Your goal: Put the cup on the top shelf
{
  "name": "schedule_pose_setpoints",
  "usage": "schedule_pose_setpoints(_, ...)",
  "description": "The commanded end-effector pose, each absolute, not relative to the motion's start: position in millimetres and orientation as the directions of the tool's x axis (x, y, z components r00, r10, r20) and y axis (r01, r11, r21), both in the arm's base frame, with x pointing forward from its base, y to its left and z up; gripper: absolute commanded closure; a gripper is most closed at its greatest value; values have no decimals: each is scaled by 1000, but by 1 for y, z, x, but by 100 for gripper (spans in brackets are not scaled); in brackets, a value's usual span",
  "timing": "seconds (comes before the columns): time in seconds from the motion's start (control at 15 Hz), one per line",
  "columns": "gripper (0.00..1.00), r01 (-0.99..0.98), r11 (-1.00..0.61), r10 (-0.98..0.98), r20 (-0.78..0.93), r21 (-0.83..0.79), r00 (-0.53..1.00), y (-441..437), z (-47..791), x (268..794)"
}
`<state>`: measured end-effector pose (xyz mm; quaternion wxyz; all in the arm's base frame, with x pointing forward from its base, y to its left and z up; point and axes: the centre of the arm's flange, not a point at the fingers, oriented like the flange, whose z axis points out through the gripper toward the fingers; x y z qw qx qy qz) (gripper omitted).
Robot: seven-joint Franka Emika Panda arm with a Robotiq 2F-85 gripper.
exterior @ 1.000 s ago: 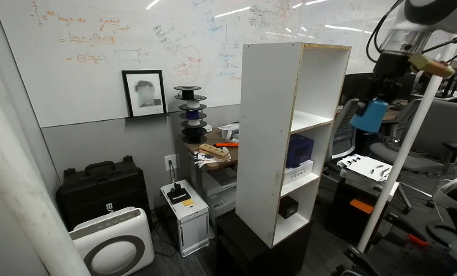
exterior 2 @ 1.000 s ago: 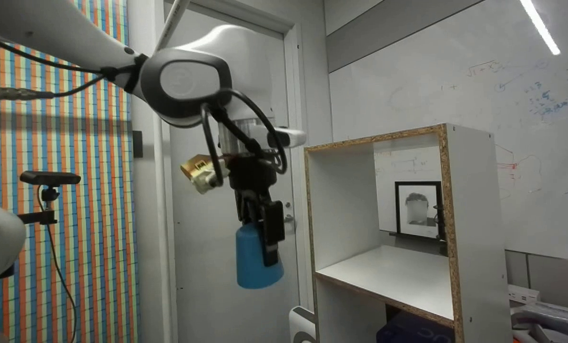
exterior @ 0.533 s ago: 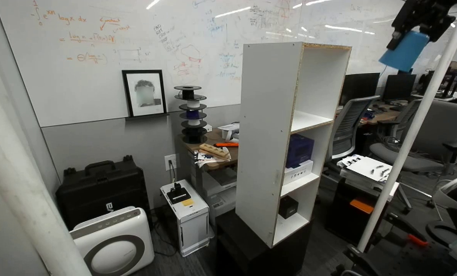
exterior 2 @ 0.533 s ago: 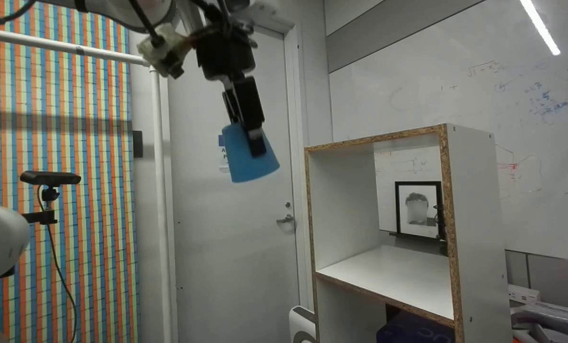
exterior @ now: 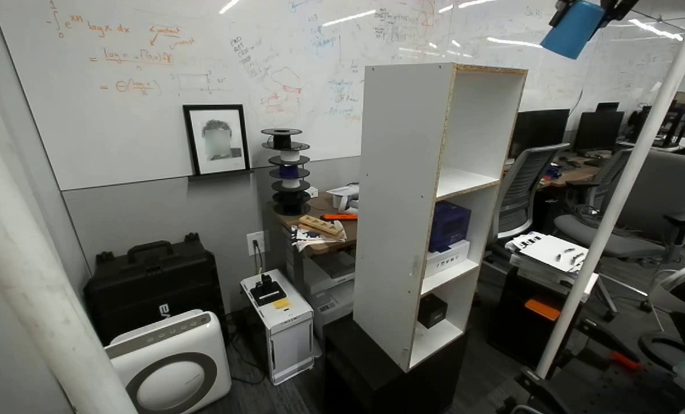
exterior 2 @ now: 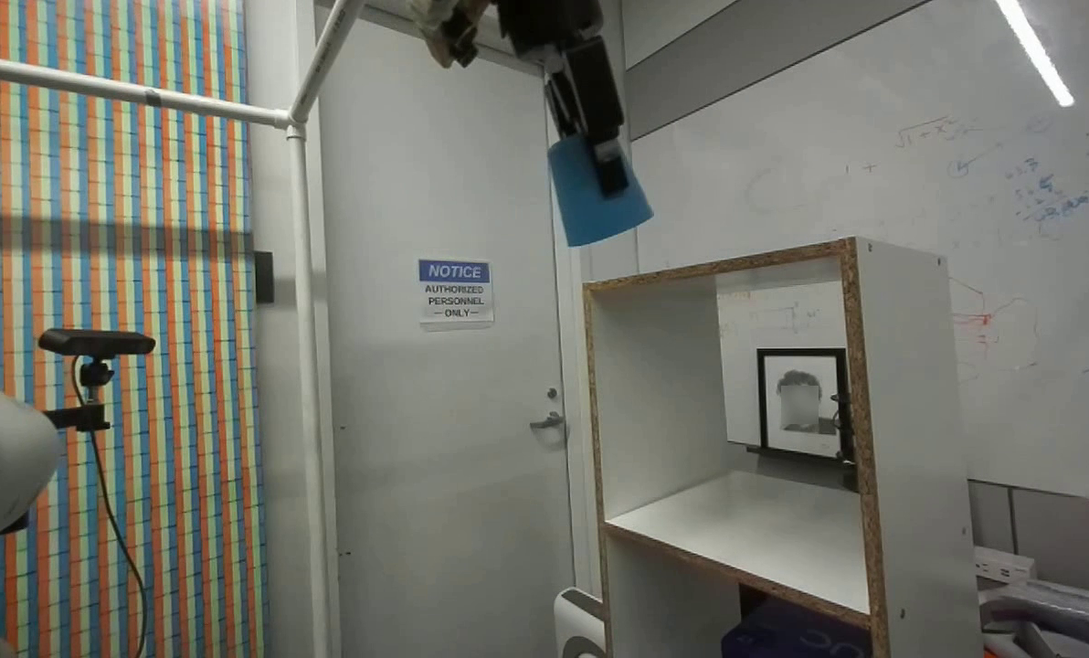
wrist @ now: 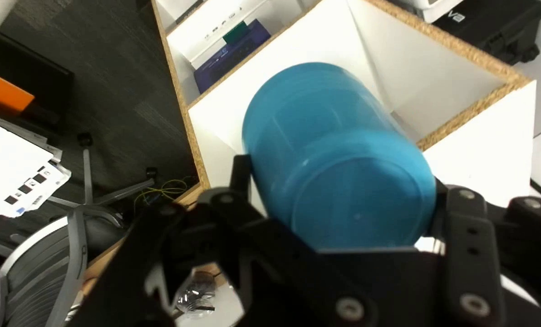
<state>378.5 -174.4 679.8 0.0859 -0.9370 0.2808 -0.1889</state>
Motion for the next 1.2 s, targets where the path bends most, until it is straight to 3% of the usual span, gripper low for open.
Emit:
schedule_pose_setpoints(0.0,49,-553,-768,-636,287,-323,716,-202,721,445)
schedule_pose_setpoints(0.47,49,-588,-716,-695,301,-377,654,-197,733,524)
schedule_pose_setpoints(1.13,49,-636,-693,-714,202,-340,670,-160,680,607)
